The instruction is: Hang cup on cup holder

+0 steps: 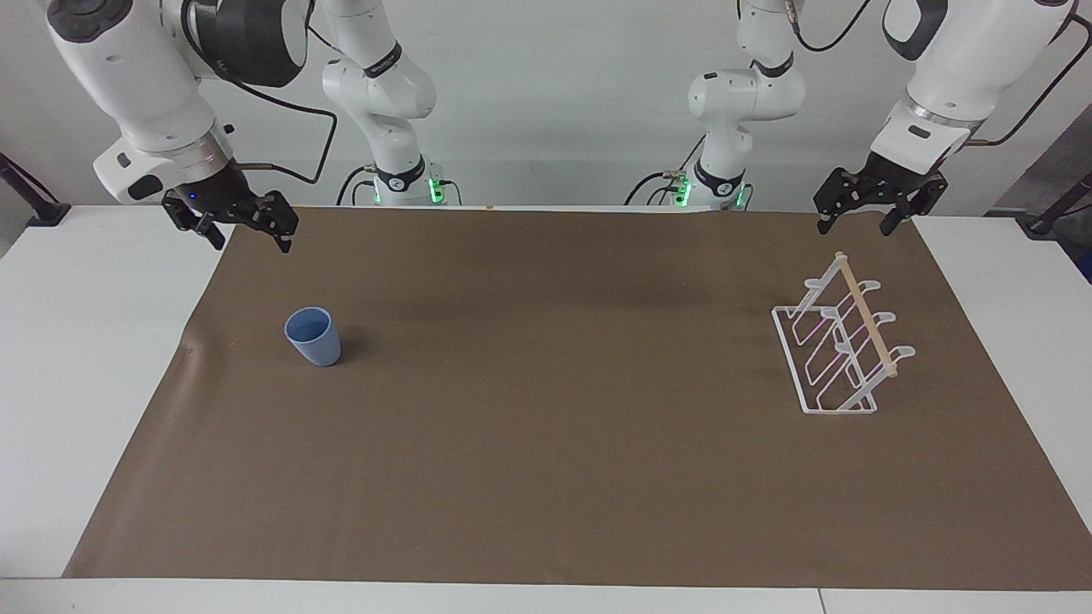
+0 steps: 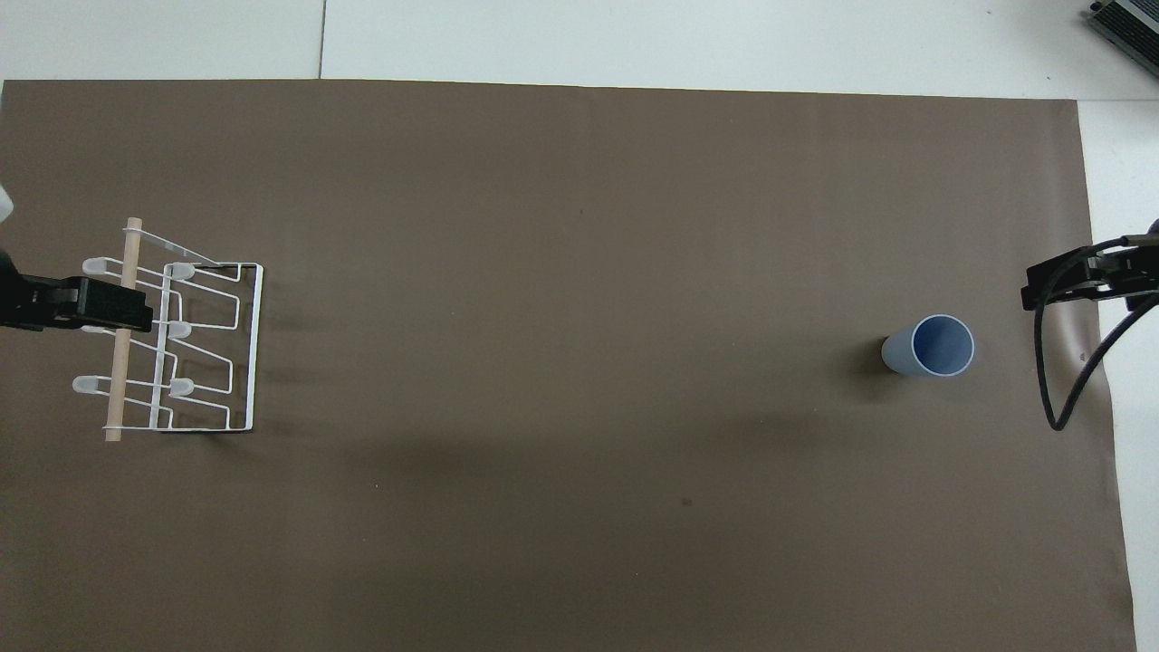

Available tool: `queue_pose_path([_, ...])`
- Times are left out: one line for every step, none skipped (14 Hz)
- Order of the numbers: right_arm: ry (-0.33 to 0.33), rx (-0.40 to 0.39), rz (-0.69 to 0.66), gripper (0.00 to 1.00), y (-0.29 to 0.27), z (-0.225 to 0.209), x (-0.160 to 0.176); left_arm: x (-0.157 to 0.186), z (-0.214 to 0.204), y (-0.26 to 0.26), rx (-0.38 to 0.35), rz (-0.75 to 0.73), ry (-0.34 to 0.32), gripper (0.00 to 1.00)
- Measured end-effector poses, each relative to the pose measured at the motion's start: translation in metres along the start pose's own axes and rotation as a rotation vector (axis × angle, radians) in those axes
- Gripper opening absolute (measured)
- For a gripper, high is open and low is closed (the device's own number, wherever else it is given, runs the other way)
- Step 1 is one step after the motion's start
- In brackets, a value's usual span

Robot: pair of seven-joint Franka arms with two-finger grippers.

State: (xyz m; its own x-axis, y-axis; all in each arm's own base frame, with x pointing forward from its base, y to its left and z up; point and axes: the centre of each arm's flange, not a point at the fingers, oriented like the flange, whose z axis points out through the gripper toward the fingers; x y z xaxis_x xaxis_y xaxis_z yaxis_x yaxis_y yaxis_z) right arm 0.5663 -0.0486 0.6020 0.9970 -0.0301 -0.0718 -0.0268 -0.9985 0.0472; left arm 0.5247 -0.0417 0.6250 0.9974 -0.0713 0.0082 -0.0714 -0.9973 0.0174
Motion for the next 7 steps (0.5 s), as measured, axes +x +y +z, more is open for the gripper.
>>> queue_pose_path([0.000, 0.000, 0.000, 1.00, 0.0001, 0.0001, -0.0001, 0.0000, 0.0000, 0.0000, 0.000, 0.000, 0.000, 1.00])
queue_pose_path([0.000, 0.000, 0.001, 1.00, 0.0006, 0.0001, -0.0001, 0.0000, 0.0001, 0.0000, 0.000, 0.000, 0.000, 1.00])
queue_pose_path([0.000, 0.000, 0.002, 1.00, 0.0011, 0.0002, -0.0002, 0.0000, 0.0001, 0.0000, 0.000, 0.000, 0.000, 1.00])
queue_pose_path([-0.001, 0.000, 0.003, 1.00, 0.0015, 0.0003, -0.0002, 0.0000, 0.0001, 0.0000, 0.000, 0.000, 0.000, 1.00])
queue_pose_path([-0.001, 0.000, 0.003, 1.00, 0.0017, 0.0003, -0.0002, 0.0000, 0.0001, 0.0000, 0.000, 0.000, 0.000, 1.00])
queue_pose_path([-0.001, 0.000, 0.003, 1.00, 0.0018, 0.0004, -0.0003, 0.0000, 0.0001, 0.0000, 0.000, 0.000, 0.000, 1.00])
queue_pose_path([-0.001, 0.000, 0.003, 1.00, 0.0018, 0.0004, -0.0003, 0.0000, 0.0002, 0.0000, 0.000, 0.000, 0.000, 1.00])
